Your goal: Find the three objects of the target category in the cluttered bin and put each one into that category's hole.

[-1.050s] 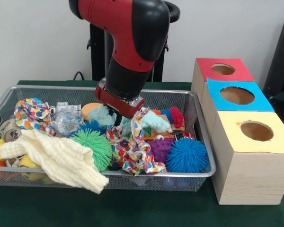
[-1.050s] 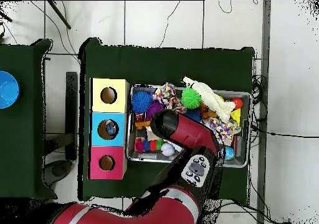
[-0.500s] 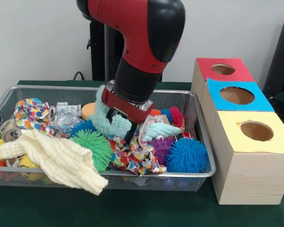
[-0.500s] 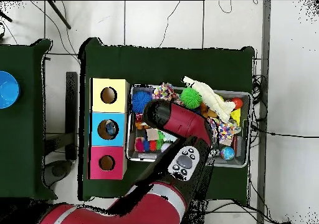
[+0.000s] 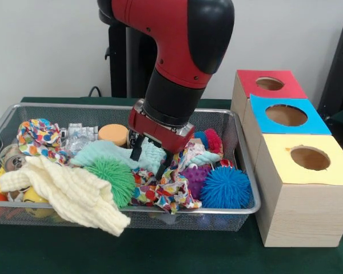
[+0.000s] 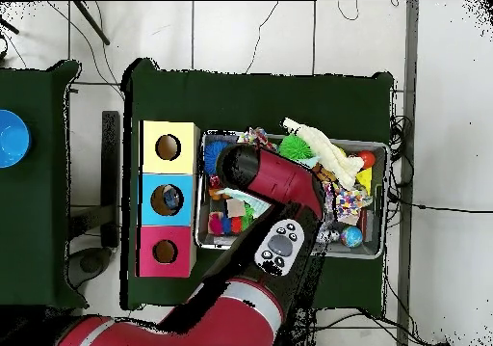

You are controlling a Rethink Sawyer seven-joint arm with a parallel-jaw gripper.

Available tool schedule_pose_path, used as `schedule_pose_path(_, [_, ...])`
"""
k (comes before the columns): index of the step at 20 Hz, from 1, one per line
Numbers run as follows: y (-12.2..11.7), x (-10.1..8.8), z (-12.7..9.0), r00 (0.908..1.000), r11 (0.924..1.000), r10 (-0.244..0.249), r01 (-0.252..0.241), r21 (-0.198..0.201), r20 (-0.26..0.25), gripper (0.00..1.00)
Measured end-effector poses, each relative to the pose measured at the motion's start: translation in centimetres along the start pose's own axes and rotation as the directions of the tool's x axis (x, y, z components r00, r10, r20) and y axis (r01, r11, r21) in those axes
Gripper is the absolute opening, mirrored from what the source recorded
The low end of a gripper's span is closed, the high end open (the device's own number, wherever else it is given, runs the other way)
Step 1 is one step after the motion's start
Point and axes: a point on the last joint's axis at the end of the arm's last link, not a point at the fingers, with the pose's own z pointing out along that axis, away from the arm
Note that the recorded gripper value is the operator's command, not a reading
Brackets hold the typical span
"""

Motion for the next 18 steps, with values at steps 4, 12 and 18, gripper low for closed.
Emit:
schedule_pose_path(4, [0.0, 0.0, 0.0, 1.0, 1.0, 0.004, -0.004, -0.002, 0.0, 1.0])
schedule_pose_path(12, [-0.7, -0.3, -0.7, 0.9998, 0.9998, 0.017, -0.017, -0.005, 0.002, 1.0])
schedule_pose_path(18, [-1.9, -1.4, -2.5, 0.9988, 0.9988, 0.046, -0.046, -0.019, 0.019, 1.0])
